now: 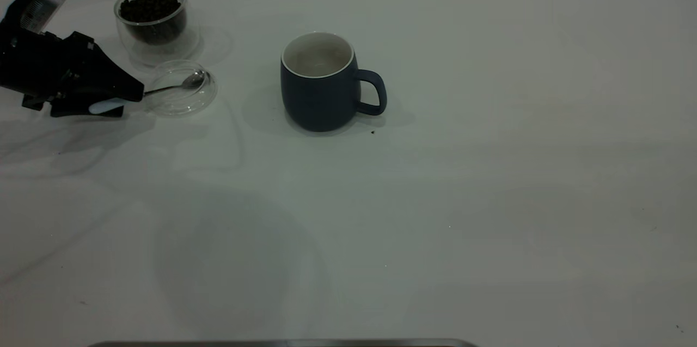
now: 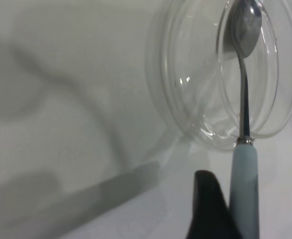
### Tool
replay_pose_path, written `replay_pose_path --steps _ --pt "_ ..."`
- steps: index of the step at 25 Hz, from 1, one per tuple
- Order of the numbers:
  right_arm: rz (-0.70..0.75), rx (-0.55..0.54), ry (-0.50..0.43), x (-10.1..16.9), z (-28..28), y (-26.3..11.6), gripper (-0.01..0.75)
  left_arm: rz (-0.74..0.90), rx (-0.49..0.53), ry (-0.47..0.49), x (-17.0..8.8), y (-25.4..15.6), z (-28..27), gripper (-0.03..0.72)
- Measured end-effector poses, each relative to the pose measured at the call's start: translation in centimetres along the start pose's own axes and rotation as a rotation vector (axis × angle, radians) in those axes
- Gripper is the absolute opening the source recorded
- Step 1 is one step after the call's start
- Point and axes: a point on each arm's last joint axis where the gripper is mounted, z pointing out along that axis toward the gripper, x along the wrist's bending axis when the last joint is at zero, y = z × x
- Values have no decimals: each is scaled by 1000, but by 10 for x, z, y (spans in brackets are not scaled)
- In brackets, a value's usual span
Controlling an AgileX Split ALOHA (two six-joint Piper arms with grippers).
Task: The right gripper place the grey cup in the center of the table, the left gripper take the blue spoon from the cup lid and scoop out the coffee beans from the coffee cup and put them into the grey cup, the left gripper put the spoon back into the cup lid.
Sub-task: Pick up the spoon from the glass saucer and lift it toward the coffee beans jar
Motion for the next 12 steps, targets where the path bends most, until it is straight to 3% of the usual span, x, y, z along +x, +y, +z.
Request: replay_pose_path --steps 7,12 --pt "-1 0 0 0 0 0 460 1 1 -1 0 0 0 307" --pt "-1 0 0 0 0 0 460 3 3 -2 0 0 0 224"
